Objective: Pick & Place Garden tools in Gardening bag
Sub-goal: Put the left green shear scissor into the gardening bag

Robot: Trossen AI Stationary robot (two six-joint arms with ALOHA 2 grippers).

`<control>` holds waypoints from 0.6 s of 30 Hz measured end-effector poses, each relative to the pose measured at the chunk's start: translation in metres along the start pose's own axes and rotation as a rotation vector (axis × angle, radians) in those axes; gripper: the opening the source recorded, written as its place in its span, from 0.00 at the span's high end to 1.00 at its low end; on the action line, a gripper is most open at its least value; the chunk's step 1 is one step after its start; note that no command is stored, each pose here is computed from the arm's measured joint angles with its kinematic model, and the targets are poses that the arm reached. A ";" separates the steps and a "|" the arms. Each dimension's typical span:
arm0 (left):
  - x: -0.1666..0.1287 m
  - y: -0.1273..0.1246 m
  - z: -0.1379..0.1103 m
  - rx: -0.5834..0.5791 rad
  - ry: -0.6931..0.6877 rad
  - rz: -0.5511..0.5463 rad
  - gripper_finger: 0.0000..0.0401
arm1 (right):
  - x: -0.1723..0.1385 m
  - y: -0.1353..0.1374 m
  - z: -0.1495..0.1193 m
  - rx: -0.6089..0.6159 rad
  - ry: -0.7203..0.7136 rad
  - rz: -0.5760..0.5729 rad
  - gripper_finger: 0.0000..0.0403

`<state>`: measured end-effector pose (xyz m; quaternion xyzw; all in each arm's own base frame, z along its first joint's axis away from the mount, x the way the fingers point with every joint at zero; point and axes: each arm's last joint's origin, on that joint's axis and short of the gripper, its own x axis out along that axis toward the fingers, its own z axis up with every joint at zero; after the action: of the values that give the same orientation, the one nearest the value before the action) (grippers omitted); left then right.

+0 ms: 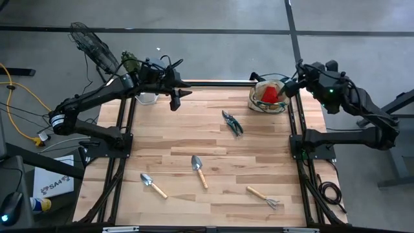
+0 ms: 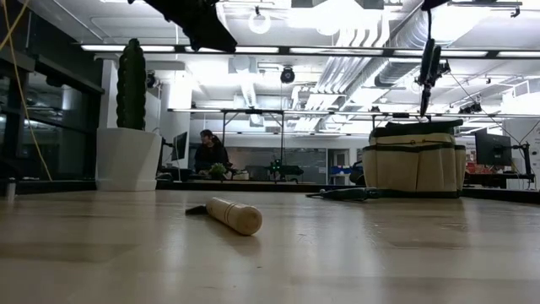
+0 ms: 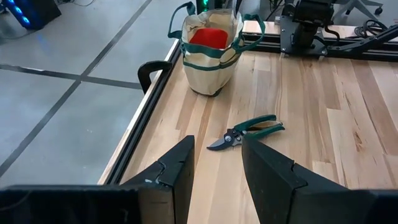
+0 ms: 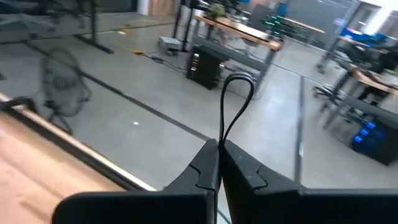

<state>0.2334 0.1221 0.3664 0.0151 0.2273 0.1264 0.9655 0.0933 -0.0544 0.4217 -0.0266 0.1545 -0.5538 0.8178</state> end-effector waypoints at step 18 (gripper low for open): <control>0.000 0.000 -0.001 -0.011 0.015 0.001 0.68 | 0.005 -0.003 -0.004 0.122 -0.006 -0.351 0.99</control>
<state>0.2329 0.1220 0.3650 0.0089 0.2339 0.1280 0.9638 0.0914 -0.0592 0.4179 -0.0051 0.1113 -0.6962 0.7092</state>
